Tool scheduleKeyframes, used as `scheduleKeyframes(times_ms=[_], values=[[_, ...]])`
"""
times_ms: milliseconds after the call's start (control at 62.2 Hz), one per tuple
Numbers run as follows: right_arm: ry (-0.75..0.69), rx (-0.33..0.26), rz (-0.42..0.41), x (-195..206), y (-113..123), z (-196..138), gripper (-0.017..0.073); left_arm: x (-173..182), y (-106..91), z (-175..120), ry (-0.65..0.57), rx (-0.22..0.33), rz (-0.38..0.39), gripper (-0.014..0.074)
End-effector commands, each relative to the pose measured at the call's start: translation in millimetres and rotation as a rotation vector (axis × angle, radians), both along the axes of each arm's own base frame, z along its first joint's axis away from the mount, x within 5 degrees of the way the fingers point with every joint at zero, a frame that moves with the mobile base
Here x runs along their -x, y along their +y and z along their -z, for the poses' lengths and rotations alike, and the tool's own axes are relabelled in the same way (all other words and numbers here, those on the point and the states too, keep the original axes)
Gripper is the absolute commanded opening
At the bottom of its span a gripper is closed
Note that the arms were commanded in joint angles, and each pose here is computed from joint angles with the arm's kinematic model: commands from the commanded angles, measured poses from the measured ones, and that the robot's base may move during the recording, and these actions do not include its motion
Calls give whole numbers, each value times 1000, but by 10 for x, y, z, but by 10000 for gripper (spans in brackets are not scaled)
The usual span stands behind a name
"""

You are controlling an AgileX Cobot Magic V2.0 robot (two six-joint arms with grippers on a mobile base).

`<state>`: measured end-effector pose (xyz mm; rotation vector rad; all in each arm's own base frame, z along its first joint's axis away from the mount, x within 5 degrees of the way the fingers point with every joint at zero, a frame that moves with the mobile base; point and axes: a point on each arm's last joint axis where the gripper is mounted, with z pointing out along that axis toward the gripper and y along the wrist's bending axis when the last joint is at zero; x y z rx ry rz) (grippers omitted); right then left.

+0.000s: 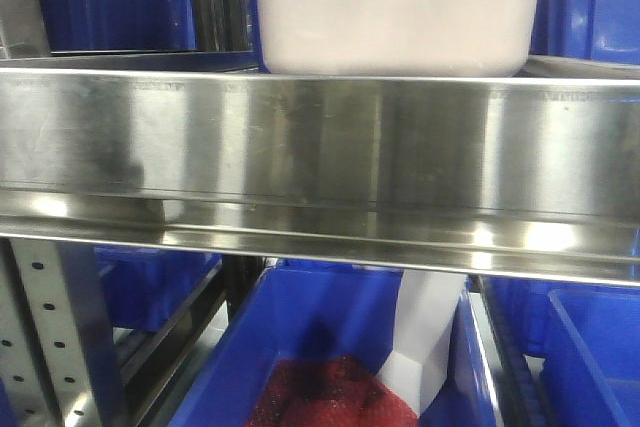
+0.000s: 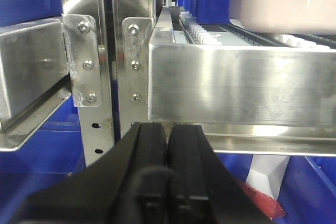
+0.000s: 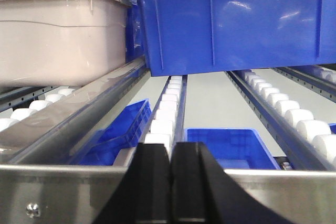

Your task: Grab white bin and place on right shelf

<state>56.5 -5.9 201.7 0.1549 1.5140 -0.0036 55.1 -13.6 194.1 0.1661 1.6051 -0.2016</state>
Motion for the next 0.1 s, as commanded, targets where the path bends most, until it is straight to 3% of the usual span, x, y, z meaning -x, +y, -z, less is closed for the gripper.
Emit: scheduleKeyframes(times_ms=[0, 80], values=[[-118, 26, 5, 26, 0, -108, 78, 3, 7, -39, -86, 28, -4, -119], [-118, 26, 5, 26, 0, -108, 78, 3, 7, -39, -86, 28, -4, -119]])
